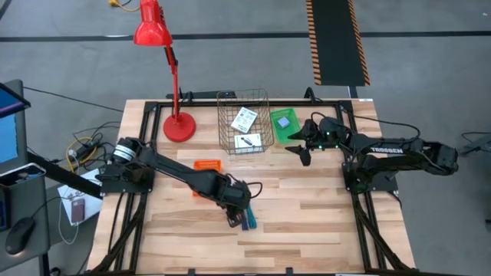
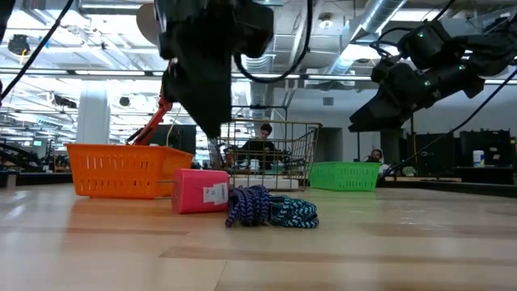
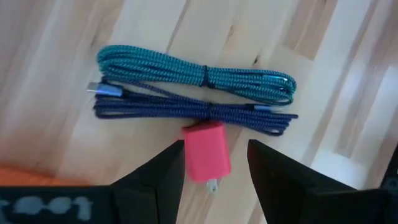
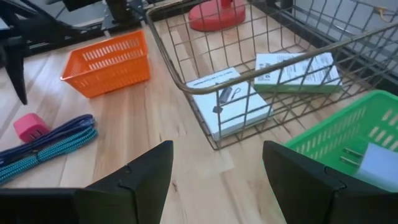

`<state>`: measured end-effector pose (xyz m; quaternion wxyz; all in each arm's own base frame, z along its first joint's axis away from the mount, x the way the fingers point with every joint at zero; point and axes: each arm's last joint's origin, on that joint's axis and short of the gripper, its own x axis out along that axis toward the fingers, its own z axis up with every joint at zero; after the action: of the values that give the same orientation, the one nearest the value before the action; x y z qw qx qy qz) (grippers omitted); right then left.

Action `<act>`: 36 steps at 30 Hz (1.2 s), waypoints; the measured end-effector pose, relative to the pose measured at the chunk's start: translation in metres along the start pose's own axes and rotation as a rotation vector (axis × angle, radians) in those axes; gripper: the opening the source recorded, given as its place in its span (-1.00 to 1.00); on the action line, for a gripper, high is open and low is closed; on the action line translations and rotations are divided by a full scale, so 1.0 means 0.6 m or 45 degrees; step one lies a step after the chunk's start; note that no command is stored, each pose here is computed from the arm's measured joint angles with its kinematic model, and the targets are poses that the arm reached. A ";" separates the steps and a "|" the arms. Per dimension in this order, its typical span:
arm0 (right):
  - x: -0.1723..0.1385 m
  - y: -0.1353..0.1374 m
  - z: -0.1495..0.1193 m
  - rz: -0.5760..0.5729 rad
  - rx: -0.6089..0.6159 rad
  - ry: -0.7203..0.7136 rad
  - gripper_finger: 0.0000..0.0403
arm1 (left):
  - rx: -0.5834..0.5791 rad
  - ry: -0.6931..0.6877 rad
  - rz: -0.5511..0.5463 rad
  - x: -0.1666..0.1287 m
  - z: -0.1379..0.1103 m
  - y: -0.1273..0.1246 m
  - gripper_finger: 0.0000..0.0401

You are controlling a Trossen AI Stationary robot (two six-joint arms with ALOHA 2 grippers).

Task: Pick and place items into bin
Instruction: Put the pink charger adapter into the green bin

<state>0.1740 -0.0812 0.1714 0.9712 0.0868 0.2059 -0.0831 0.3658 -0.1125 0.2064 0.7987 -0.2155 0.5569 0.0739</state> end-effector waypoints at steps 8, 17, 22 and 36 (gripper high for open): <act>0.000 0.000 -0.001 -0.001 0.001 0.005 0.21 | 0.022 0.047 0.018 0.015 -0.003 0.002 -0.19; 0.000 0.000 -0.001 -0.001 0.001 0.012 0.21 | 0.060 0.072 -0.005 0.020 -0.012 -0.007 -0.19; 0.000 0.000 0.000 -0.001 -0.001 0.004 0.21 | 0.165 0.095 -0.017 0.025 -0.025 -0.020 -0.19; 0.000 0.000 -0.002 -0.002 0.003 0.014 0.21 | 0.013 0.056 0.028 0.025 -0.016 -0.011 -0.19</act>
<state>0.1735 -0.0812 0.1705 0.9699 0.0883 0.2112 -0.0835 0.3652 -0.1245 0.1917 0.7866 -0.2069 0.5769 0.0752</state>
